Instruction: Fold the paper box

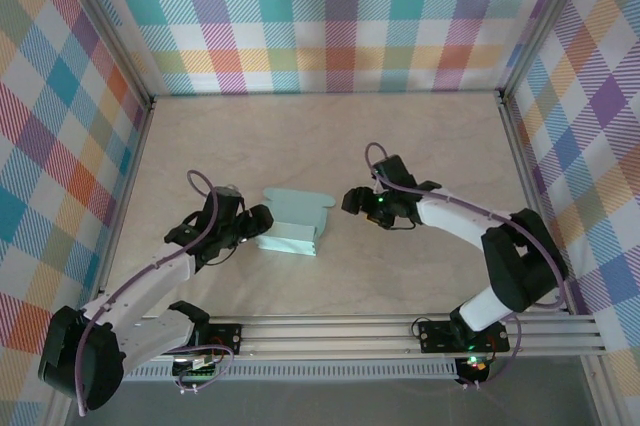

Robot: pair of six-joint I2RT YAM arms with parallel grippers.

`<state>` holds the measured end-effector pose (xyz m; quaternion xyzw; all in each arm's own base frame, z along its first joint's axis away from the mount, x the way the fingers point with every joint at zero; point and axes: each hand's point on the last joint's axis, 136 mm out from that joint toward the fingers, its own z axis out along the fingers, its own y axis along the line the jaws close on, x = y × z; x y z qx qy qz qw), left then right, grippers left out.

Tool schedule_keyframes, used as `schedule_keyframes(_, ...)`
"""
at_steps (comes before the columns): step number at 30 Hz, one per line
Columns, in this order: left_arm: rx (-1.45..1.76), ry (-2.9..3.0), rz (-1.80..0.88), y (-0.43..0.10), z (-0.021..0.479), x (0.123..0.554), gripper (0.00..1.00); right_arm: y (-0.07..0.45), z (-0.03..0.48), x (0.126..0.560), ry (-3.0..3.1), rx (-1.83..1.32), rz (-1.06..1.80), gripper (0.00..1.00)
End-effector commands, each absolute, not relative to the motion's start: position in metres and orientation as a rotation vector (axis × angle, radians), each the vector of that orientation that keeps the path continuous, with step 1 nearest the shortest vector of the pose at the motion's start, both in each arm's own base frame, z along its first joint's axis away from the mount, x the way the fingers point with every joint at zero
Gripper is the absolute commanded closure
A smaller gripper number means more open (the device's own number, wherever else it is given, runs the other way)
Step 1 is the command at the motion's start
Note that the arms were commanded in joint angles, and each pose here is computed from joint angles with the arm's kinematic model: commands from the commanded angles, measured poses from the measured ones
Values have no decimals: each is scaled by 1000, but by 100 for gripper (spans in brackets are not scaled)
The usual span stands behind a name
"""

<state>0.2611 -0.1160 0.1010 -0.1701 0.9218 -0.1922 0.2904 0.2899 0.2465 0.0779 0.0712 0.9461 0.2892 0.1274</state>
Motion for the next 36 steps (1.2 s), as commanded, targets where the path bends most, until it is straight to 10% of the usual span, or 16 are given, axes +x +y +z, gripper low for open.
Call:
schedule_keyframes(1, -512, 2463, -492, -108, 96, 257, 19, 255, 83, 292, 2778, 113, 714, 30)
schedule_keyframes(20, -463, 2484, -478, -109, 97, 255, 17, 318, 48, 305, 2926, 7, 732, 75)
schedule_keyframes(36, -444, 2505, -464, -110, 90, 256, 16, 320, 63, 310, 2867, 29, 750, 56)
